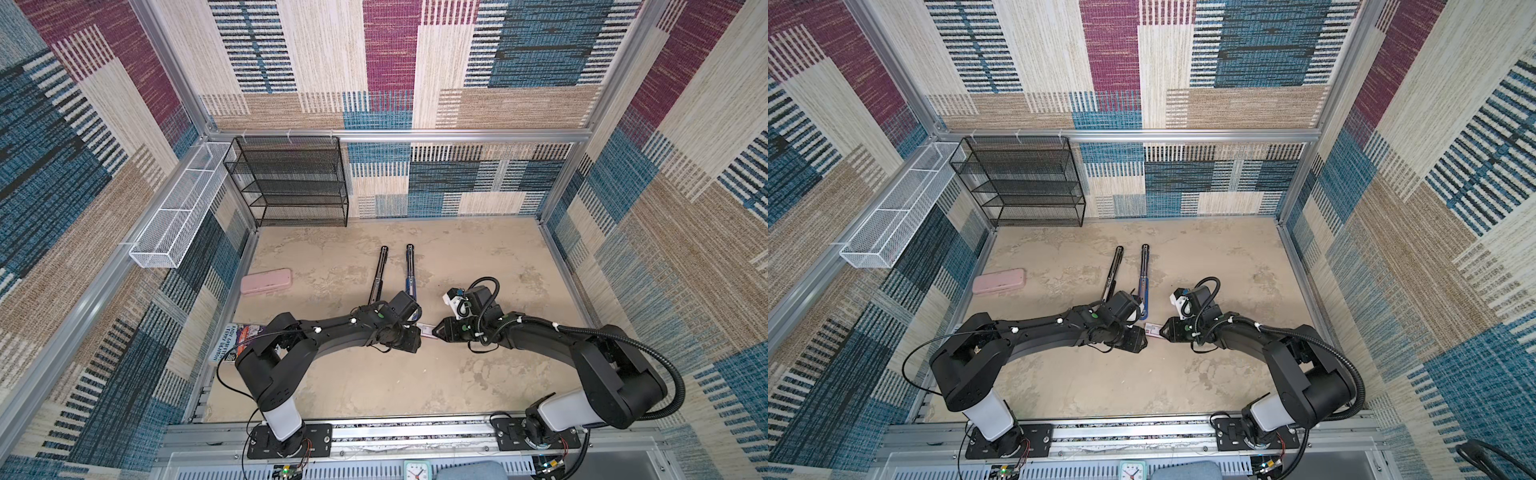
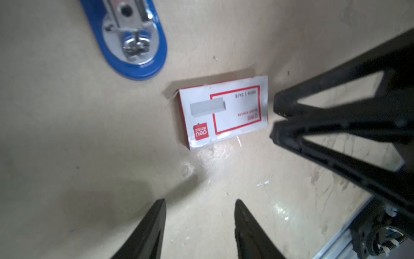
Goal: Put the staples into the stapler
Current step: 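Move both open grippers down to the red-and-white staple box, then press the left gripper against the staple box while the right gripper closes on its end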
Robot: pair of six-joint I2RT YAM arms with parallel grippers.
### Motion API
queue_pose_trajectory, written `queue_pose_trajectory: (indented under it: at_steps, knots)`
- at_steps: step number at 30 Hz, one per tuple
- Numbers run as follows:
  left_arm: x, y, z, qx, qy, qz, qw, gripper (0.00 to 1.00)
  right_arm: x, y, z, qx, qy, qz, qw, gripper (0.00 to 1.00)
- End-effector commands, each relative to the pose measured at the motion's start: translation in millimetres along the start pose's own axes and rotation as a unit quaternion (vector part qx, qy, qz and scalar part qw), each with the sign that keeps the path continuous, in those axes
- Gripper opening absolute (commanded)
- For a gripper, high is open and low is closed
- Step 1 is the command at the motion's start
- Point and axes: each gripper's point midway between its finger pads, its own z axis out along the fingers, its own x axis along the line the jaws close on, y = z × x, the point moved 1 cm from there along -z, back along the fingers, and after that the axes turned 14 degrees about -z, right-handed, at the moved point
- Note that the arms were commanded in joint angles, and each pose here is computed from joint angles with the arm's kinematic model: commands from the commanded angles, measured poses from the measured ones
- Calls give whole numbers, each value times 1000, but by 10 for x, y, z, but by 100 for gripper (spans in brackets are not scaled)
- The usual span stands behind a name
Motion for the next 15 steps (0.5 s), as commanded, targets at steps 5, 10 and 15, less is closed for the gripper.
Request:
queue_pose_trajectory:
  at_steps: [5,10,15]
  knots:
    - [19,171,-82,-36,-7,-25,999,54,-121,138,-122,-38,-43,17,998,43]
    - [-29,288,-32,-45,-17,-29,998,54,-125,116,-149,-50,-41,34,997,43]
    - [-80,392,67,-40,-25,-31,998,52,-149,-1,-131,-48,-39,47,997,43]
